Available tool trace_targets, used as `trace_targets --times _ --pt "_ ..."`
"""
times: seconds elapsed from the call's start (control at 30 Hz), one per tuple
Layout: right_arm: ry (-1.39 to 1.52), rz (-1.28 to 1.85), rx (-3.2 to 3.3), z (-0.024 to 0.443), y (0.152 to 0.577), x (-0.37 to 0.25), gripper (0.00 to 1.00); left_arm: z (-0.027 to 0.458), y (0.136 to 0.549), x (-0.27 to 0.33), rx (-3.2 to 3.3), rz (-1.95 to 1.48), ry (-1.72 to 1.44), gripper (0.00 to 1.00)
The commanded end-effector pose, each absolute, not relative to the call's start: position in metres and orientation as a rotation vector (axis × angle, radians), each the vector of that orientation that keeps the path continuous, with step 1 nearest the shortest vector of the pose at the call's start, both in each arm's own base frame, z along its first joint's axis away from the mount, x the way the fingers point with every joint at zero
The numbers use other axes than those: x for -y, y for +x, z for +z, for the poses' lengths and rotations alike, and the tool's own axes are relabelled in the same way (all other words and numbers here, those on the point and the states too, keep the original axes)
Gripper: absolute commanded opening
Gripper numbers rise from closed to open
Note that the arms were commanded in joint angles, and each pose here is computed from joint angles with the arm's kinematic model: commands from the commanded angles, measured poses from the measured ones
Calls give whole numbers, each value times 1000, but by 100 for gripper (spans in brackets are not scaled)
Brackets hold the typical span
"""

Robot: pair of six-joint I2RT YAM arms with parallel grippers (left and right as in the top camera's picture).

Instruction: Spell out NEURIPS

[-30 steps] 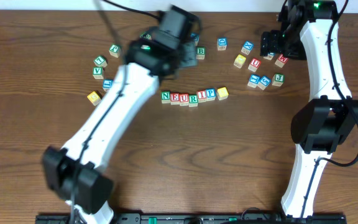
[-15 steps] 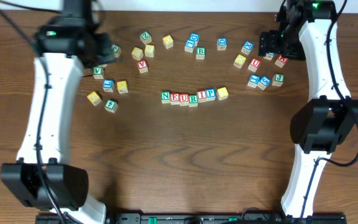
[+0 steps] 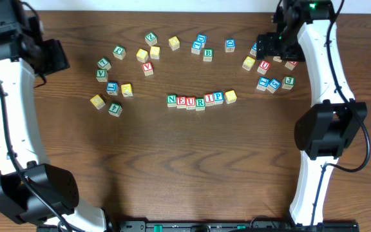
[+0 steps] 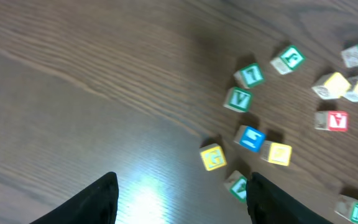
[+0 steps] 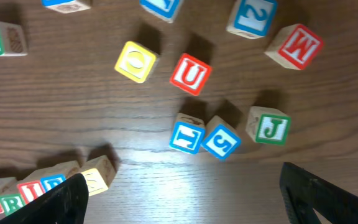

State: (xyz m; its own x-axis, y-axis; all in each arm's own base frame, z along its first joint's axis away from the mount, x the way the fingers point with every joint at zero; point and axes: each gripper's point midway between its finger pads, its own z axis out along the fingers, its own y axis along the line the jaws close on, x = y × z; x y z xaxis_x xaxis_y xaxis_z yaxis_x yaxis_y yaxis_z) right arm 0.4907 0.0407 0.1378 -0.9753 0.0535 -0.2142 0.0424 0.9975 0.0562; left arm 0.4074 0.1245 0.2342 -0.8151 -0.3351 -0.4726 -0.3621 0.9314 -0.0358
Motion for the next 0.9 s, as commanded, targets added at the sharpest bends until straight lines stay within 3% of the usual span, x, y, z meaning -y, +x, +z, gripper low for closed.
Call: trace_targets --times 0.0,0.07,0.23,0.37,0.53,0.67,0.73,0.87 --pt "24 87 -2907 144 492 -54 93 247 402 -134 -2569 86 -498 76" --pt "4 93 -2910 144 490 -61 93 247 400 -138 -2566 90 -512 89" --pt "-50 95 -2938 142 481 -79 90 243 399 -125 -2588 -4 -513 90" --pt "-84 84 -3011 133 464 -87 74 233 398 -99 -2633 -121 -466 89" --pt "-99 68 -3095 106 447 -89 49 213 396 -63 -2701 -216 -410 65" --pt "-102 58 -3141 84 439 -88 34 202 398 -35 -2731 -247 -368 56" --pt "-105 56 -3151 73 437 -88 27 200 400 -18 -2739 -257 -316 44" --pt "-118 55 -3155 58 435 -90 13 196 403 0 -2748 -258 -332 36"
